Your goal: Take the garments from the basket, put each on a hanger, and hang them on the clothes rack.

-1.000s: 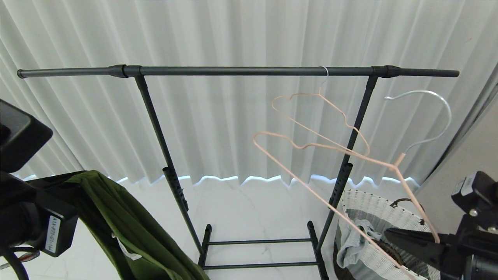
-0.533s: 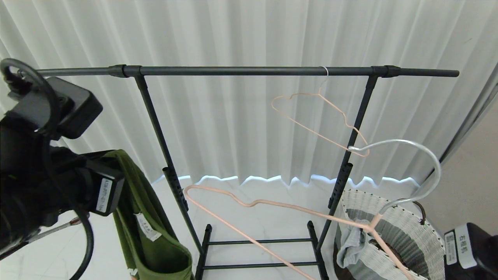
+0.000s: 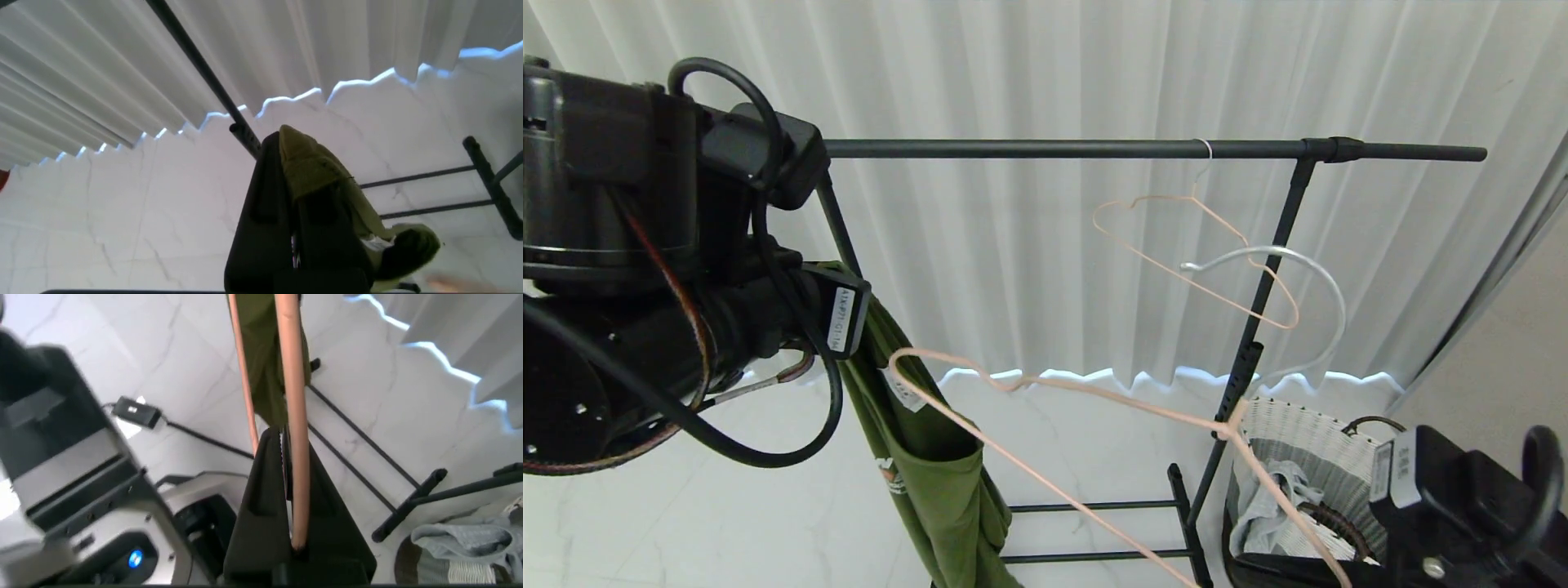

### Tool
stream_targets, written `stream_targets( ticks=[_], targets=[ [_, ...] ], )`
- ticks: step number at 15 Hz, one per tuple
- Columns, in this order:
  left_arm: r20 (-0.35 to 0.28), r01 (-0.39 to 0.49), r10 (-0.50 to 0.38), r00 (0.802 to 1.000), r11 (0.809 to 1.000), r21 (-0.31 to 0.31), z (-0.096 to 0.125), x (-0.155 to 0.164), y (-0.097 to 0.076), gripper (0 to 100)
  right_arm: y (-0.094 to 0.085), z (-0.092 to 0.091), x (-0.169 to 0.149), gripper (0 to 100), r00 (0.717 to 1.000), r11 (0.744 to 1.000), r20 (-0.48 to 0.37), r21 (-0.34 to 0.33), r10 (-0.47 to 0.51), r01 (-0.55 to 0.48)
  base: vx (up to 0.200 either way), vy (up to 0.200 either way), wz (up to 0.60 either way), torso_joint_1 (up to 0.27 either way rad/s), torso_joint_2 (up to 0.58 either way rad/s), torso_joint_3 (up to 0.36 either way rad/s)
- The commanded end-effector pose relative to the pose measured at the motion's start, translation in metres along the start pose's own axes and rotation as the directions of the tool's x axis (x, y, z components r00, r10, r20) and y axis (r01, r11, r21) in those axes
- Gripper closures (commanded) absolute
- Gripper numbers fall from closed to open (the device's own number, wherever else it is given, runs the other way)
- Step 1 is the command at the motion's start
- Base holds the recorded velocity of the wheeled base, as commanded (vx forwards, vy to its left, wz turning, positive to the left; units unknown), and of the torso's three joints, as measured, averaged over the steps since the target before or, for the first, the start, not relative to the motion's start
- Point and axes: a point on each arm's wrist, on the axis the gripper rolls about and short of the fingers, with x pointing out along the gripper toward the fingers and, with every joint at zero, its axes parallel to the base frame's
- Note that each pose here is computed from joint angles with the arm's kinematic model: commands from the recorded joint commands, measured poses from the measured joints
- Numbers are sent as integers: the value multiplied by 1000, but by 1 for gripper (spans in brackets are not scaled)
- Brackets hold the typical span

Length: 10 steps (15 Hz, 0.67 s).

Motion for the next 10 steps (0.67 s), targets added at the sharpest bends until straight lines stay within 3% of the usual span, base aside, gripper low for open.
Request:
stream_targets(
  ticks=[1, 5, 10],
  targets=[
    [-15, 1, -1, 1000, 1000, -6, 1, 7, -5, 100, -5, 0, 22, 100, 999, 999, -28, 12, -40, 40, 0, 0, 0, 0, 0, 0],
    [-15, -2, 2, 1000, 999, -48, 6, 14, -9, 100, -6, 6, 29, 100, 999, 999, -22, 16, -48, 49, 0, 0, 0, 0, 0, 0],
    [-16, -1, 0, 1000, 999, -52, 7, 15, -11, 100, -5, 11, 35, 100, 998, 998, -20, 18, -54, 55, 0, 0, 0, 0, 0, 0]
  ],
)
